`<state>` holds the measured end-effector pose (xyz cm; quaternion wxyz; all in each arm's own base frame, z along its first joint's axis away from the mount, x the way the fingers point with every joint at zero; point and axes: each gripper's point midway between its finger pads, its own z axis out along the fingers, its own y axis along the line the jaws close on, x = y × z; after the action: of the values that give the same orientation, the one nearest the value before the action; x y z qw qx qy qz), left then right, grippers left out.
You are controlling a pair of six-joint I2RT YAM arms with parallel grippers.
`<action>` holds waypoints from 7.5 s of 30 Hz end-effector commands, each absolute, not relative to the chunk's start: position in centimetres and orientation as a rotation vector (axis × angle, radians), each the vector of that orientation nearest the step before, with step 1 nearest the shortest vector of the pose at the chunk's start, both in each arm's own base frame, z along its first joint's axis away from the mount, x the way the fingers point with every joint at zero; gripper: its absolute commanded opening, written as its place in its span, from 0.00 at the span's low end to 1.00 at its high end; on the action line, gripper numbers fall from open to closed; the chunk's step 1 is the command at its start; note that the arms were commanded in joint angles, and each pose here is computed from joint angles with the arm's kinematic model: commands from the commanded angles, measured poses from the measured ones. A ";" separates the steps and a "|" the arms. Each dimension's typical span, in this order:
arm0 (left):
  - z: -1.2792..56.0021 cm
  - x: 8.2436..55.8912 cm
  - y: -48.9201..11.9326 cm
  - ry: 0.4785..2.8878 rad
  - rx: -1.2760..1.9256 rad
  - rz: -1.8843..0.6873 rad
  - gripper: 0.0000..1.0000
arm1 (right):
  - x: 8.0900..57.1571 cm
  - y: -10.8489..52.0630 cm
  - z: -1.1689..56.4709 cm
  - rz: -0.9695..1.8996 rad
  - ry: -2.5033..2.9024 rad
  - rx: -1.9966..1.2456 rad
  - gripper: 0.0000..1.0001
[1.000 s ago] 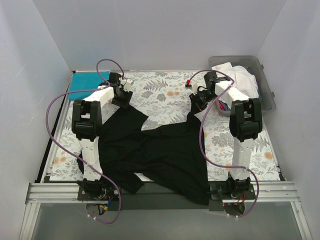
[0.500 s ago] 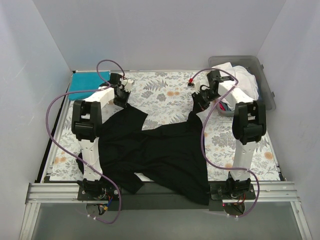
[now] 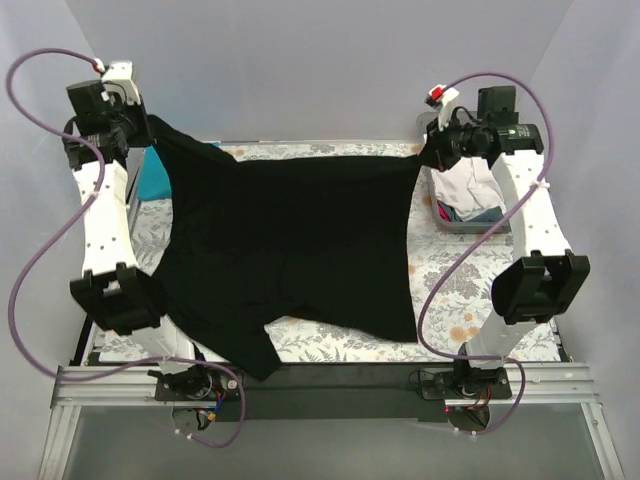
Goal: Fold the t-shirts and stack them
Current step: Flatten the tshirt out, then fold the tshirt
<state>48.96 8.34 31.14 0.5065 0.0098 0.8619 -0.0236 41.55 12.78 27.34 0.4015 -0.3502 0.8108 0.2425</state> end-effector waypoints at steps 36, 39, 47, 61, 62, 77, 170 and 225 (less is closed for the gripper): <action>69.3 16.9 6.2 0.941 -0.107 0.404 0.00 | 21.1 6.5 67.3 -0.050 0.853 -0.509 0.01; 64.6 21.2 6.8 1.066 -0.092 0.367 0.00 | 25.3 8.3 62.8 0.036 0.952 -0.601 0.01; 45.9 32.4 6.9 1.513 -0.010 0.181 0.00 | 36.7 10.7 45.7 0.171 1.270 -0.731 0.01; 23.1 49.3 8.7 1.940 -0.012 0.083 0.00 | 52.5 14.3 25.3 0.215 1.603 -0.836 0.01; 22.4 50.5 9.0 1.953 -0.016 0.092 0.00 | 53.5 14.4 25.8 0.206 1.592 -0.831 0.01; 22.0 57.8 9.9 1.951 -0.025 0.137 0.00 | 57.9 14.1 21.3 0.158 1.659 -0.837 0.01; -0.3 44.0 5.5 2.782 0.086 -0.005 0.29 | 40.7 13.3 -0.1 0.359 2.409 -1.424 0.38; 3.8 47.0 -4.5 2.643 0.394 -0.464 0.51 | 39.7 14.6 6.3 0.529 2.441 -1.273 0.37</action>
<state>46.41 -4.24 2.75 0.1961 0.1298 0.9578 -0.1652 40.12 14.72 5.92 0.1725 -0.4444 0.8608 0.1783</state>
